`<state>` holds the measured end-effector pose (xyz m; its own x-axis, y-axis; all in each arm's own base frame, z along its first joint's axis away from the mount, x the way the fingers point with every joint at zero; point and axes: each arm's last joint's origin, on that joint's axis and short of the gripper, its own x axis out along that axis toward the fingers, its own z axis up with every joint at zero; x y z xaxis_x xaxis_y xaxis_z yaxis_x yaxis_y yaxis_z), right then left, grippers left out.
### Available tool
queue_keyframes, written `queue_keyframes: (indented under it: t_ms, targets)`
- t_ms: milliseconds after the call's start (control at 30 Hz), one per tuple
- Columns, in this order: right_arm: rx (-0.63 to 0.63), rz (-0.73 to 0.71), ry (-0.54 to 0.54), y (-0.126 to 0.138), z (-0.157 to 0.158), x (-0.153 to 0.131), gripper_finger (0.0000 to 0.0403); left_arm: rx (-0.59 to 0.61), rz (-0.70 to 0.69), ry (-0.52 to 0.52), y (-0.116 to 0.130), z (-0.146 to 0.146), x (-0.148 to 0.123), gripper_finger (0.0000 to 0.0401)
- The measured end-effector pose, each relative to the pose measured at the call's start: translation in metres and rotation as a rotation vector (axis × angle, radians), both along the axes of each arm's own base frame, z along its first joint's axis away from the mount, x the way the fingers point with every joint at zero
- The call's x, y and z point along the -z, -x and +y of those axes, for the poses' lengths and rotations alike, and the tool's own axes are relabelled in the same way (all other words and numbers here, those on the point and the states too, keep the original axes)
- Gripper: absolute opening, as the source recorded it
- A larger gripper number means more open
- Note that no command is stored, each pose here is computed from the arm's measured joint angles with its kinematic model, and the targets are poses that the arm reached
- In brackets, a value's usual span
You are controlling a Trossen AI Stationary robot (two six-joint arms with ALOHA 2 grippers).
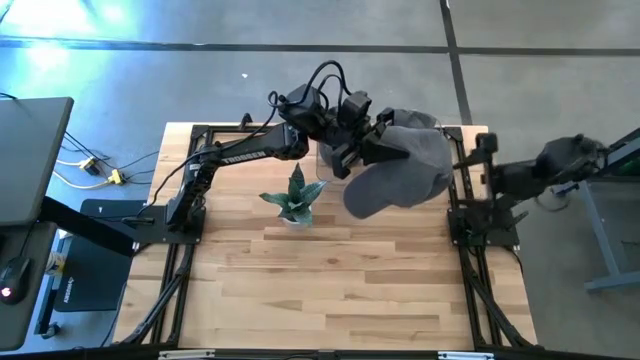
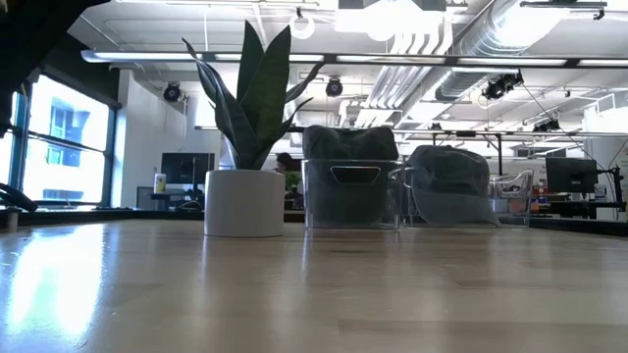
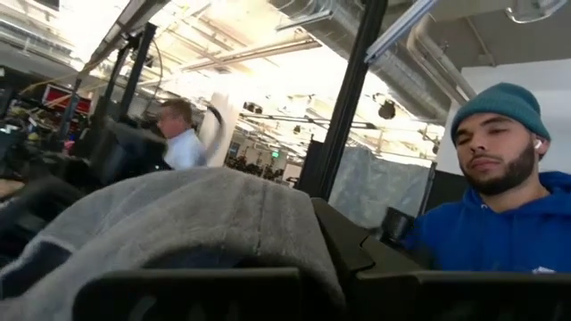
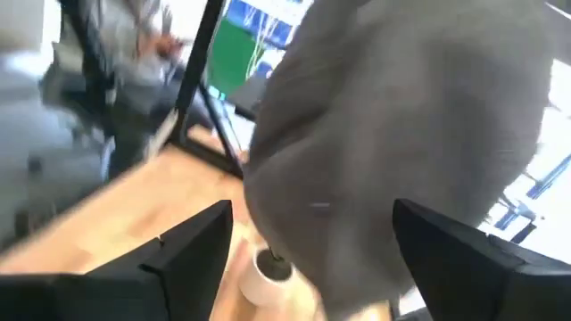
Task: Pick & Place hat
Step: Put the gray cap into the right transparent bin
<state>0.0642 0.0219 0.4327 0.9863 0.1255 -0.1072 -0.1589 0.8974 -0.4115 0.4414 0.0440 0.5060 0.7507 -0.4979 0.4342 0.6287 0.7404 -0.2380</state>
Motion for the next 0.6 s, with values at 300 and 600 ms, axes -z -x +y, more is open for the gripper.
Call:
queue_keyframes:
  t_ms: [300,600]
  targets:
    - [0.253,0.053,0.232,-0.041,0.013,0.028,0.0305,-0.021,-0.002,0.014,0.0,0.0,0.0,0.0]
    - [0.013,-0.024,0.016,-0.024,0.012,0.01,0.0266,-0.024,-0.002,0.016,0.0,0.0,0.0,0.0]
